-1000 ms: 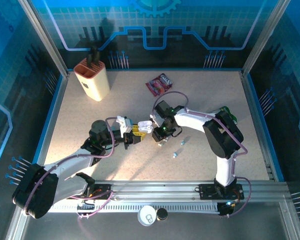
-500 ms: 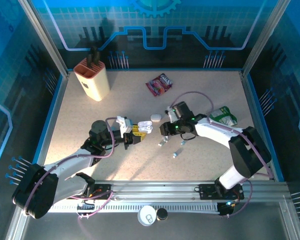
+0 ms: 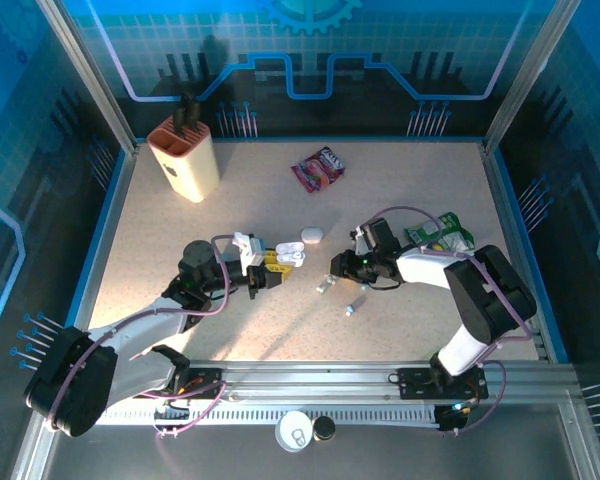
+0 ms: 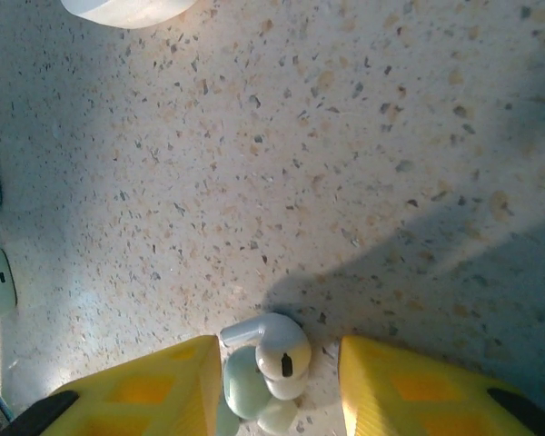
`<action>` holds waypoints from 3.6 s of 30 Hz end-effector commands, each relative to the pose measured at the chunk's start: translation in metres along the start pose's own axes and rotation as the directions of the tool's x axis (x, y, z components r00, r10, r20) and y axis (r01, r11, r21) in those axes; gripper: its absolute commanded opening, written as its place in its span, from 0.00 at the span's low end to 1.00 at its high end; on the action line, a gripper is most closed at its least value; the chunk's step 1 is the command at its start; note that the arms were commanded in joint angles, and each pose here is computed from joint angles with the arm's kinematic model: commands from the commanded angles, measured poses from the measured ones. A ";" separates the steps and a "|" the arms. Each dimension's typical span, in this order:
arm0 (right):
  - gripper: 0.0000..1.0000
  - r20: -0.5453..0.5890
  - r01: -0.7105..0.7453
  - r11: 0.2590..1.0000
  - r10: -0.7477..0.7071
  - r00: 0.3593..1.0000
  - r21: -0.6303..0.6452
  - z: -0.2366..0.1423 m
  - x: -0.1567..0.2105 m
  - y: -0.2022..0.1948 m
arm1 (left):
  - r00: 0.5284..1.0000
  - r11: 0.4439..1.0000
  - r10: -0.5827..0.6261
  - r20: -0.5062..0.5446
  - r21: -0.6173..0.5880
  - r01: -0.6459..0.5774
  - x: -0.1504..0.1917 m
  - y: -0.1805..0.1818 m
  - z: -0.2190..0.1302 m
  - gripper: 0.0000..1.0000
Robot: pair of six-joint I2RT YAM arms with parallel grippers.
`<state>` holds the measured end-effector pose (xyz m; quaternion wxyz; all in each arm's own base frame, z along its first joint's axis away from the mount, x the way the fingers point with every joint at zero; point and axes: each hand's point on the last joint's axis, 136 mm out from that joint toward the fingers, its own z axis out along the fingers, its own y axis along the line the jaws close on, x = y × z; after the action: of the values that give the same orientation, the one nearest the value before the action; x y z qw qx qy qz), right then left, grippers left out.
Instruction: Insert the wireless bluetooth earbuds into the charging case
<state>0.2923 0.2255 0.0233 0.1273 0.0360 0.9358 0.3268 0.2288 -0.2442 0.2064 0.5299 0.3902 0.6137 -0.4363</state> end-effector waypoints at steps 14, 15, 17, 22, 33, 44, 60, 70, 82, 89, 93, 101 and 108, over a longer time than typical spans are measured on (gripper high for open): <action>0.26 -0.050 0.005 0.997 -0.008 0.999 -0.071 0.017 0.002 0.013 | 1.000 0.999 0.030 0.000 -0.014 -0.030 0.006 0.003 -0.002 0.14; 0.26 -0.051 0.004 0.997 -0.008 0.999 -0.071 0.017 0.001 0.013 | 1.000 0.999 0.030 0.000 -0.014 -0.030 0.006 0.003 -0.002 0.14; 0.24 -0.054 0.005 0.998 -0.009 0.998 -0.063 0.019 0.001 0.011 | 1.000 0.999 0.028 -0.002 -0.015 -0.028 0.007 0.002 -0.002 0.14; 0.21 -0.058 0.023 0.999 -0.026 0.998 -0.049 0.018 0.002 0.010 | 0.999 0.999 0.032 -0.005 -0.021 -0.032 0.007 0.003 -0.003 0.14; 0.18 0.071 0.192 0.981 -0.190 0.979 -0.021 -0.006 -0.015 0.025 | 0.999 0.999 0.023 -0.022 -0.038 -0.024 0.014 0.008 -0.001 0.14; 0.19 0.294 0.566 0.792 -0.610 0.736 0.227 -0.072 -0.039 0.077 | 0.997 0.997 -0.013 -0.071 -0.073 0.008 0.024 0.021 0.004 0.13; 0.19 0.485 0.815 0.528 -0.792 0.371 0.239 -0.141 -0.014 0.177 | 0.991 0.996 -0.066 -0.116 -0.069 0.058 0.034 0.028 0.011 0.13; 0.19 0.434 0.872 0.411 -0.858 0.273 0.264 -0.124 -0.001 0.207 | 0.992 0.997 -0.061 -0.113 -0.060 0.054 0.033 0.025 0.010 0.13; 0.19 0.391 0.903 0.337 -0.894 0.219 0.265 -0.106 0.006 0.225 | 0.993 0.997 -0.052 -0.107 -0.060 0.046 0.028 0.021 0.007 0.13; 0.19 0.354 0.907 0.332 -0.906 0.231 0.258 -0.097 0.011 0.214 | 0.994 0.998 -0.043 -0.097 -0.059 0.038 0.022 0.019 0.005 0.13; 0.19 0.349 0.914 0.330 -0.907 0.237 0.236 -0.094 0.016 0.213 | 0.994 0.997 -0.044 -0.097 -0.062 0.038 0.022 0.019 0.005 0.13; 0.19 0.342 0.928 0.313 -0.911 0.232 0.203 -0.087 0.027 0.215 | 0.994 0.998 -0.053 -0.097 -0.049 0.048 0.020 0.017 0.005 0.13; 0.20 0.327 0.936 0.308 -0.913 0.242 0.168 -0.081 0.034 0.215 | 0.994 0.998 -0.050 -0.096 -0.053 0.045 0.021 0.017 0.005 0.14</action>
<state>0.2431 0.3435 0.2114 0.4760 -0.4537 0.7283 0.1927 0.2427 -0.2425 0.1673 0.4827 0.3738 0.6765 -0.4118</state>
